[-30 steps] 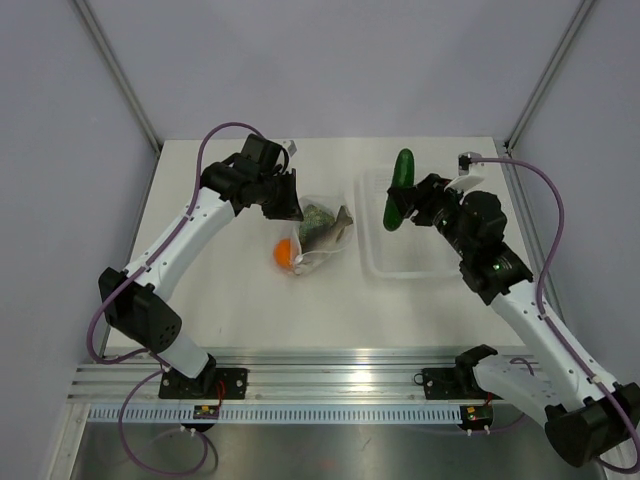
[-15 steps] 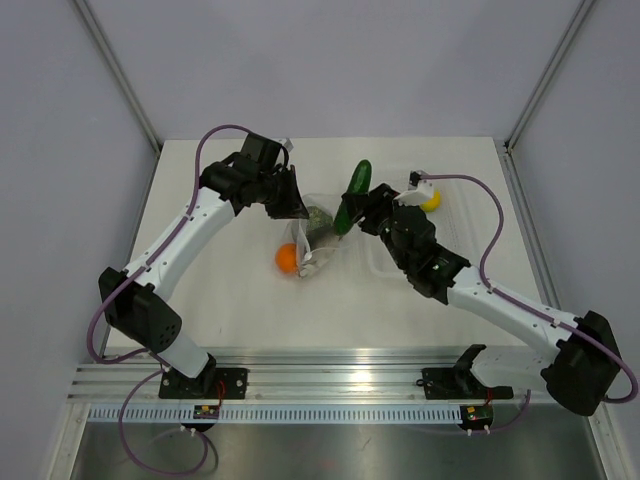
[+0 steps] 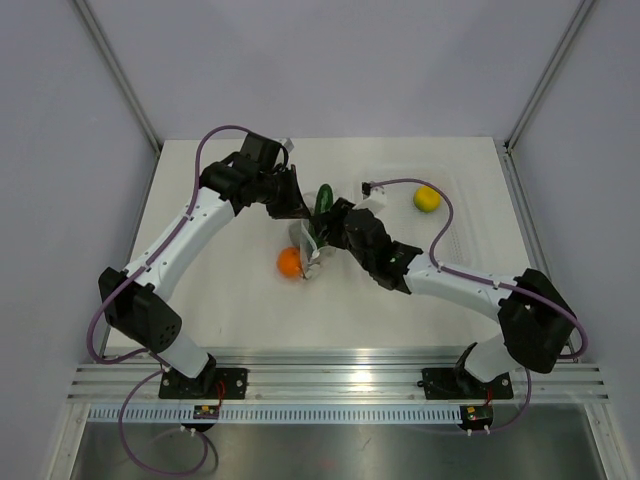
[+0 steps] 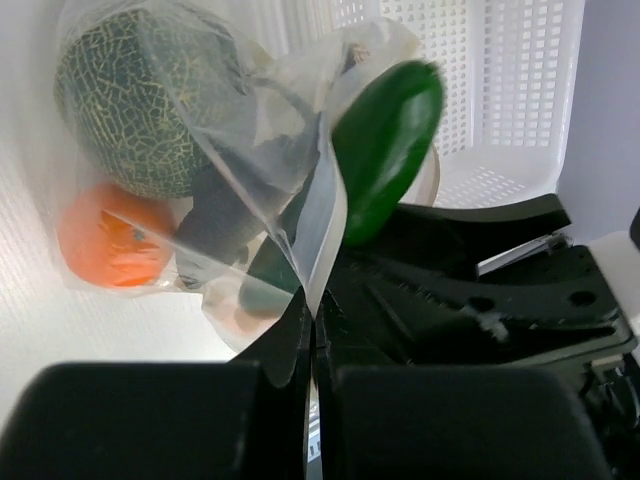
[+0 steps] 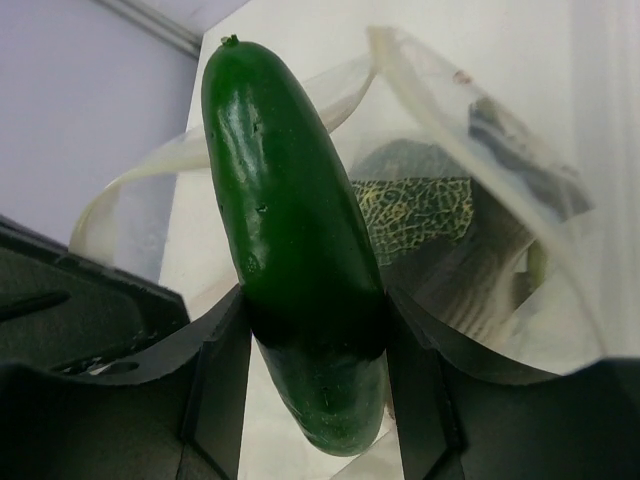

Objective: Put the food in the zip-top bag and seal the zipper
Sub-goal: Place the fake vegetable in the zipper food storage bag.

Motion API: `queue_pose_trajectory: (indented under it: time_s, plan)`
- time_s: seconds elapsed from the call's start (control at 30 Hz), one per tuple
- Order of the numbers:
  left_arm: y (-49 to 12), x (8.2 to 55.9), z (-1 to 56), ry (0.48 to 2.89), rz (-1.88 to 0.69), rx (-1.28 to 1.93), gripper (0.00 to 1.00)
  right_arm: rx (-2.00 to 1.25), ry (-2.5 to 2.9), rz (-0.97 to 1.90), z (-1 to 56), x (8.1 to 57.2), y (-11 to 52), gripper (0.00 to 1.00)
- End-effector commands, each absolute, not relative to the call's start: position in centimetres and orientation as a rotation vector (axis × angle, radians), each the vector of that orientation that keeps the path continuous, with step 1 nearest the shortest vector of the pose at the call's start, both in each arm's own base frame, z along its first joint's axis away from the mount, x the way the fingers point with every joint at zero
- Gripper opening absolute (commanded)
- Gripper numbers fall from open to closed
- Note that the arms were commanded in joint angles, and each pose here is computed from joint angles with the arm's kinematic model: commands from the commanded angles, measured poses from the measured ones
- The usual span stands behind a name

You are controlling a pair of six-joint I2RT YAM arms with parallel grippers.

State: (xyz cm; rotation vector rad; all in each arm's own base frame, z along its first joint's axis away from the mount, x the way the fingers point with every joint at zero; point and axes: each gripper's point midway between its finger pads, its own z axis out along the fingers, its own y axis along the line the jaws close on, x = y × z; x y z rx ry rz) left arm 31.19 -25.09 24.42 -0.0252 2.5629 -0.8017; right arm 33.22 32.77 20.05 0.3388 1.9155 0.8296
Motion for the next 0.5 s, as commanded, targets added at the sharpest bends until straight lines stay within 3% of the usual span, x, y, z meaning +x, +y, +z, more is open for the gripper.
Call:
queue_pose_trajectory:
  time_s: [0.0,0.03,0.07,0.3,0.47]
  plan:
    - [-26.0,31.4,26.3,2.492,-0.892,0.008,0.0,0.231,1.92,0.924,22.7,32.2,35.6,0.4]
    - [-26.0,31.4,26.3,2.492,-0.891,0.01,0.0,0.195,1.937,0.942,22.6,31.7,36.0,0.45]
    - [-26.0,31.5,26.3,2.489,-0.891,0.014,0.0,0.159,1.975,0.906,22.1,31.4,35.8,0.6]
    - [-26.1,31.4,26.3,2.485,-0.903,0.027,0.0,-0.077,2.15,0.676,22.0,30.5,34.8,0.79]
    - [-25.9,31.2,26.2,2.483,-0.897,0.037,0.0,-0.082,2.113,0.594,24.5,30.7,32.5,0.8]
